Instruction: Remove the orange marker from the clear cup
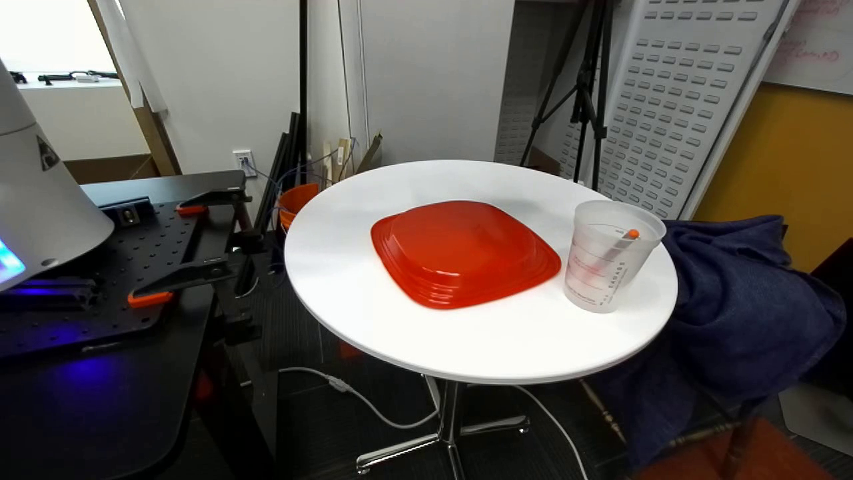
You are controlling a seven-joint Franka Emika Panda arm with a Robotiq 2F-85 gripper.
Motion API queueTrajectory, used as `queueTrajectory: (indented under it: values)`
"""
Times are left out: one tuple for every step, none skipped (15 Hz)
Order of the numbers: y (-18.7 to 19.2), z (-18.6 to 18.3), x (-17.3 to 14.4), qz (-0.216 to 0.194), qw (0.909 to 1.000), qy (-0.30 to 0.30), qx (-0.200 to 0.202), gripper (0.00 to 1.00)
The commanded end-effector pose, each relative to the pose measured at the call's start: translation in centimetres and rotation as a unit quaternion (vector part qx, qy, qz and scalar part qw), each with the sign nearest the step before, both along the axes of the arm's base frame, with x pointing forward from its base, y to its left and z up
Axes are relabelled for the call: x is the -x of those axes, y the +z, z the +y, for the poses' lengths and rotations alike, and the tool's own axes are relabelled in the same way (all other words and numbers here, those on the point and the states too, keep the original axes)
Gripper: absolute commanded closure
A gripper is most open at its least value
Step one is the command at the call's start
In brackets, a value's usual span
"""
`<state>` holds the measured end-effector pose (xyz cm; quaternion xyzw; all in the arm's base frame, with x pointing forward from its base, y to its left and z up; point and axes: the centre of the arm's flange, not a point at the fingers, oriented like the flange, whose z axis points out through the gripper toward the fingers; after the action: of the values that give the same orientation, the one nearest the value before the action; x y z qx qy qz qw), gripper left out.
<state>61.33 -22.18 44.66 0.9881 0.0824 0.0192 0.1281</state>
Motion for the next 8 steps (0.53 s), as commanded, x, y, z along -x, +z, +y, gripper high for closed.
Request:
queueTrajectory:
  values:
    - [0.2,-0.3,-1.9,0.041,0.9988,-0.022,0.018,0.0]
    - [0.1,-0.2,-1.9,0.05,0.9983,-0.022,0.021,0.0]
    - [-0.2,-0.1,-2.1,0.058,0.9978,-0.021,0.023,0.0]
    - [-0.5,0.0,-2.2,0.065,0.9974,-0.019,0.022,0.0]
    - [-0.8,0.1,-2.3,0.072,0.9971,-0.014,0.021,0.0]
    - [-1.3,0.3,-2.5,0.079,0.9967,-0.008,0.018,0.0]
    - [-1.8,0.6,-2.7,0.084,0.9963,-0.002,0.015,0.0]
    - [-2.3,0.9,-2.8,0.089,0.9959,0.003,0.012,0.0]
